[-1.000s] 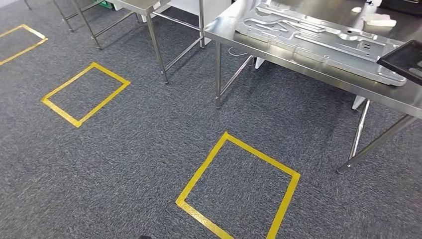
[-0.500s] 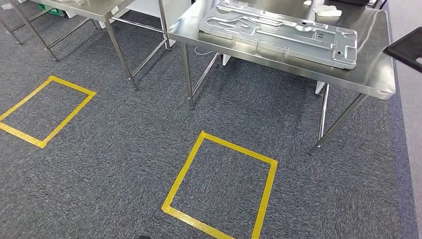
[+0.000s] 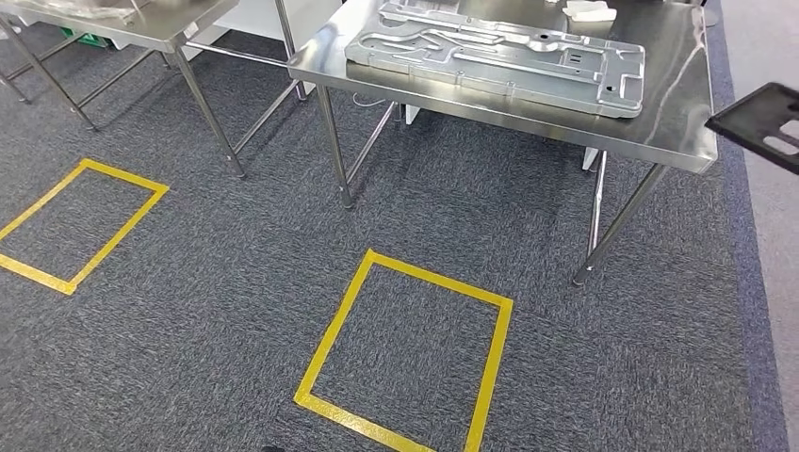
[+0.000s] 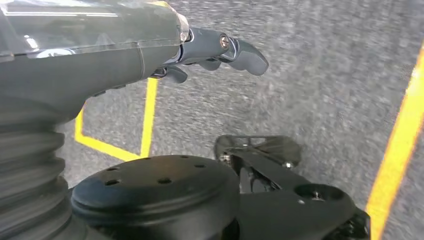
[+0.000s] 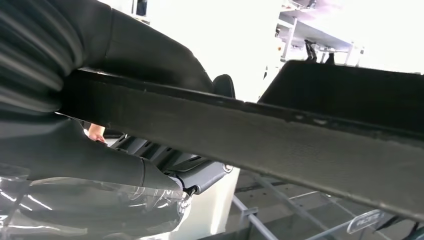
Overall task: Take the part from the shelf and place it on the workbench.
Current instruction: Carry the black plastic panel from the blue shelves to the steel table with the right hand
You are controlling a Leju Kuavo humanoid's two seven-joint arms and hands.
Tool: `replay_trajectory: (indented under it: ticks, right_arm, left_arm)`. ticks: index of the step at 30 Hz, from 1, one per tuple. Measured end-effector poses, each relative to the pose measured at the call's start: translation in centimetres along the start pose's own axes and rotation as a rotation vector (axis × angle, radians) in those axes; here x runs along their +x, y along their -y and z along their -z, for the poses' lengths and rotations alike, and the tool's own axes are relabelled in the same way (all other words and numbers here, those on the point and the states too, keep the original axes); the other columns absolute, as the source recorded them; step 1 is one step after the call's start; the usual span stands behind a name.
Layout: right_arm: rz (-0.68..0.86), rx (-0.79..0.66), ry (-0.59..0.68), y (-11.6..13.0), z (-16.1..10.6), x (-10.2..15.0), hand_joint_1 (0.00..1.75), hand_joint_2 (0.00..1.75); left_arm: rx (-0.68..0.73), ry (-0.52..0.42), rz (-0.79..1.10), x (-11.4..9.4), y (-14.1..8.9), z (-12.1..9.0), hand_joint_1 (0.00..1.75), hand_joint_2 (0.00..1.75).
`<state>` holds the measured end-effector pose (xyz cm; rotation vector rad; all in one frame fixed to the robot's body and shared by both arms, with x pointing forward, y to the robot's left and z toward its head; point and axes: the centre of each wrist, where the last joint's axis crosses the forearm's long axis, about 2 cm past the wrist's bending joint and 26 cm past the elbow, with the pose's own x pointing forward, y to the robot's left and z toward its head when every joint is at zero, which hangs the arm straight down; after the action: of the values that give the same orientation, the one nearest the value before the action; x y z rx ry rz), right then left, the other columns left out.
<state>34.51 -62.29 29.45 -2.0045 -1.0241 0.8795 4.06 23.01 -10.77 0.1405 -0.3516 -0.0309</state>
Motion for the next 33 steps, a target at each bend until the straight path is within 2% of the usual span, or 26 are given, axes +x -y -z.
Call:
replay_trajectory:
  ticks: [3,8,13,16,19,25,29,33]
  right_arm:
    - [-0.01,0.001,0.003,0.1,-0.4,-0.6,1.75,1.75]
    - [-0.04,0.01,0.017,0.8,0.4,-0.8,1.75,1.75]
    - [-0.042,-0.025,0.034,3.5,3.9,-0.3,1.75,1.75]
    - [-0.009,-0.061,0.05,4.9,6.0,1.4,1.75,1.75]
    - [0.028,-0.095,0.097,5.2,7.1,5.0,1.75,1.75]
    - [0.076,-0.121,0.271,5.5,7.4,15.9,1.75,1.75]
    - [0.121,-0.134,0.385,6.7,6.7,23.1,1.75,1.75]
    - [0.134,-0.153,0.478,7.4,5.2,28.2,1.75,1.75]
  left_arm:
    - [-0.002,-0.005,-0.001,-0.1,-0.1,0.0,0.0,1.75]
    - [-0.007,-0.022,0.001,0.0,0.0,0.0,0.0,1.75]
    - [-0.017,-0.023,0.012,0.2,0.0,0.1,0.0,1.75]
    - [-0.019,-0.017,0.018,0.4,0.0,0.1,0.0,1.75]
    - [-0.026,-0.007,0.034,0.5,0.0,0.1,0.0,1.75]
    - [-0.033,0.018,0.052,1.1,0.0,0.3,0.0,1.75]
    - [-0.032,0.014,0.033,1.2,-0.1,0.3,0.0,1.75]
    - [-0.043,-0.01,0.012,0.9,-0.1,0.2,0.0,1.75]
